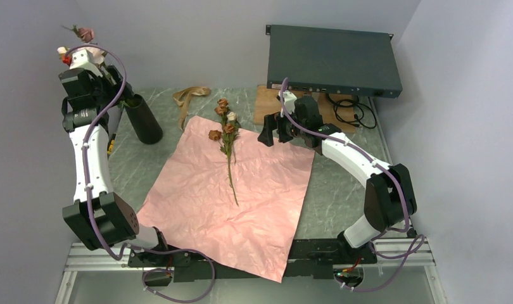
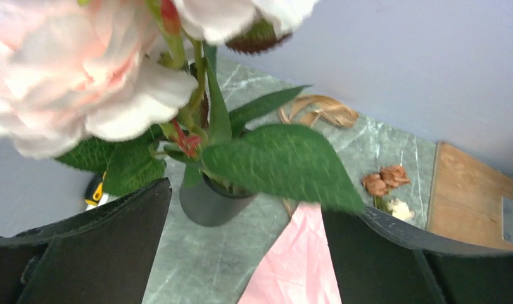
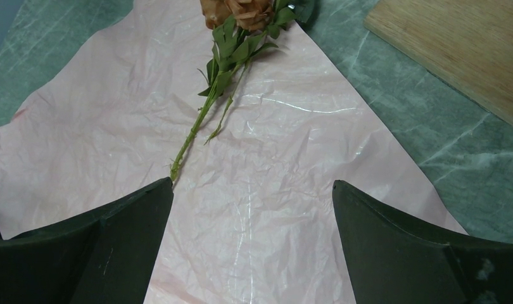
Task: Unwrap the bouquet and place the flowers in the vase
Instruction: Insert the fake flower into the vase, then pick up the fake flower from the wrapping paper.
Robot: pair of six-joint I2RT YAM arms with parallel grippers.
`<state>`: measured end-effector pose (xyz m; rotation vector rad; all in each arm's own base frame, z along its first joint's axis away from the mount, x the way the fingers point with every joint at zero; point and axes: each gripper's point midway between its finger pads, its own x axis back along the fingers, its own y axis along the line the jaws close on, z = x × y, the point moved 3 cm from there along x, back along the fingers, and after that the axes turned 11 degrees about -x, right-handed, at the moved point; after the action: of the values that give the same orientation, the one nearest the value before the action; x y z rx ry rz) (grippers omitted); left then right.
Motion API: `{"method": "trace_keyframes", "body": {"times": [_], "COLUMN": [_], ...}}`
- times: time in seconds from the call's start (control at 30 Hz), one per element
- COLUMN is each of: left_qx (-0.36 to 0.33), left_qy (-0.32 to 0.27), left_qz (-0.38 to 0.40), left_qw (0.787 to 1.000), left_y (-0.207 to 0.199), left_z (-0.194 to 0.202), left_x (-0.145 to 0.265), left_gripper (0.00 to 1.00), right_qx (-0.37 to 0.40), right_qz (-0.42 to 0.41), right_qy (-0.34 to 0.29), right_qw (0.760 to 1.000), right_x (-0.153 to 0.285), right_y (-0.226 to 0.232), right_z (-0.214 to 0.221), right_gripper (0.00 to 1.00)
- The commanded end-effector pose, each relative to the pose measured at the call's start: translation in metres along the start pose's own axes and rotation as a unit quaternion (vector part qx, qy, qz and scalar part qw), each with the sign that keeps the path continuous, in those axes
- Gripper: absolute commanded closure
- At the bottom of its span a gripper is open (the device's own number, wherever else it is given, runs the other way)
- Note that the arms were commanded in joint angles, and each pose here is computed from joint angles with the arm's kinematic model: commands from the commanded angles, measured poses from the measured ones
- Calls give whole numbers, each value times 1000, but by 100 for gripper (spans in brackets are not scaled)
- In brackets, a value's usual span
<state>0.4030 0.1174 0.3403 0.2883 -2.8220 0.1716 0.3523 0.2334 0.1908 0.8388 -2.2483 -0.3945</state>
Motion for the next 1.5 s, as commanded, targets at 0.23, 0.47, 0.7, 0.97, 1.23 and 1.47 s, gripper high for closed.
{"method": "trace_keyframes", "body": {"times": [0.23, 0.47, 0.7, 0.97, 1.23, 1.47], "left_qx": [-14, -64, -104, -121, -51, -51], "left_qy": [89, 143, 228, 273, 321, 324], "left_qz": [102, 259, 373, 421, 402, 391], "left_qw": [991, 953, 893, 857, 856, 860], "left_y": [-30, -83, -141, -213, -249, -261], "left_z": [19, 49, 100, 147, 185, 204], "left_x": [32, 50, 52, 25, -27, -59], "left_gripper": [1, 5, 20, 40, 66, 68], "right_qx": [13, 17, 15, 21, 28, 30], "right_qz": [-24, -19, -13, -4, 15, 25], "right_qy": [-19, -17, -8, 2, 9, 14], "right_qw": [999, 1000, 1000, 1000, 999, 999], "right_x": [3, 4, 3, 2, 8, 9], "right_y": [13, 11, 8, 4, -2, -5], "right_z": [-17, -14, -8, -6, -1, 2], "right_gripper": [0, 0, 0, 0, 0, 0]}}
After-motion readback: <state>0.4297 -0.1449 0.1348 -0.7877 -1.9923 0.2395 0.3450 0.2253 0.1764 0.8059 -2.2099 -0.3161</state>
